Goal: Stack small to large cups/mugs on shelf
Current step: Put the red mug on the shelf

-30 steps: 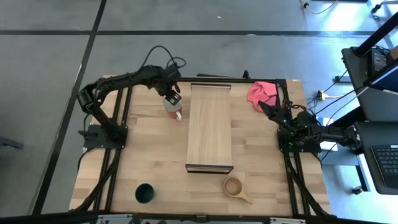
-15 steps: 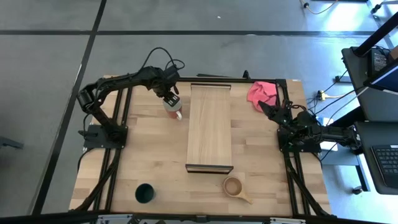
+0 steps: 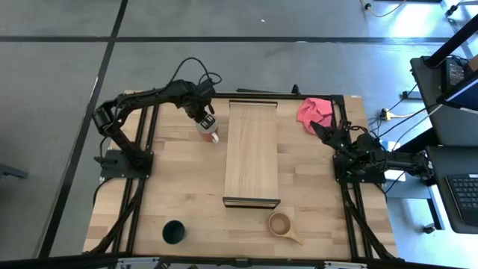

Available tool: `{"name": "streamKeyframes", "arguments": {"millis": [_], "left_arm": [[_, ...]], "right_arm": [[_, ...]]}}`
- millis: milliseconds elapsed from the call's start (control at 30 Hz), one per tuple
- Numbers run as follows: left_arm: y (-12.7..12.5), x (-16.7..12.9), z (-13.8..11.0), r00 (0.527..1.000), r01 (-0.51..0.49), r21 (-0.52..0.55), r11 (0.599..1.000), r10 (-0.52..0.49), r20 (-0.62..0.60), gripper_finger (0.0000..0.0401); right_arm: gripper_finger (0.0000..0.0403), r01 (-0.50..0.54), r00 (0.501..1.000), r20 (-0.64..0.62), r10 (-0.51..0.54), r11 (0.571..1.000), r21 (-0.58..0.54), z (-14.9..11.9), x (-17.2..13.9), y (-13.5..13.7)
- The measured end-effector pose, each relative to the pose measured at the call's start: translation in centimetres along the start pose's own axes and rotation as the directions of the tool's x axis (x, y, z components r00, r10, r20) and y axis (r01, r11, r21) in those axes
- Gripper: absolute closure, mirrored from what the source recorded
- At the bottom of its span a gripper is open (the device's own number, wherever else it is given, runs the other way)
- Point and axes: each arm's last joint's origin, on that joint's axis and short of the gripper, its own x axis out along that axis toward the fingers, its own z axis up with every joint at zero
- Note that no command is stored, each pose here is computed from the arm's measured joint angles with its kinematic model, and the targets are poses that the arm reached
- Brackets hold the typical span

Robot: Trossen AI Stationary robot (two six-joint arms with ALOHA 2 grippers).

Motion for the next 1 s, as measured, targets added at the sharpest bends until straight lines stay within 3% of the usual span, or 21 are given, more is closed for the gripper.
{"name": "streamKeyframes", "arguments": {"millis": [100,667,800,1000], "left_arm": [[-0.2,-0.1,0.0,1.000,0.014,-0.018,1.000,-0.014,0.002,0.0389],[-0.2,-0.4,-0.5,0.998,0.040,-0.074,0.996,-0.044,-0.050,0.0393],[-0.1,-1.7,-0.6,0.994,0.018,-0.080,0.997,-0.026,-0.104,0.0393],[-0.7,-5.0,0.3,0.997,0.031,-0.070,0.997,-0.036,-0.063,0.0393]], "right_arm": [[0.0393,0.000,1.000,0.000,0.000,1.000,0.000,0.0,0.0,0.0],[0.0393,0.000,1.000,0.001,0.000,1.000,0.002,0.0,0.0,0.0],[0.0393,0.001,1.000,0.000,-0.001,1.000,0.001,0.0,0.0,0.0],[0.0393,0.001,1.000,0.000,-0.001,1.000,0.000,0.0,0.0,0.0]]}}
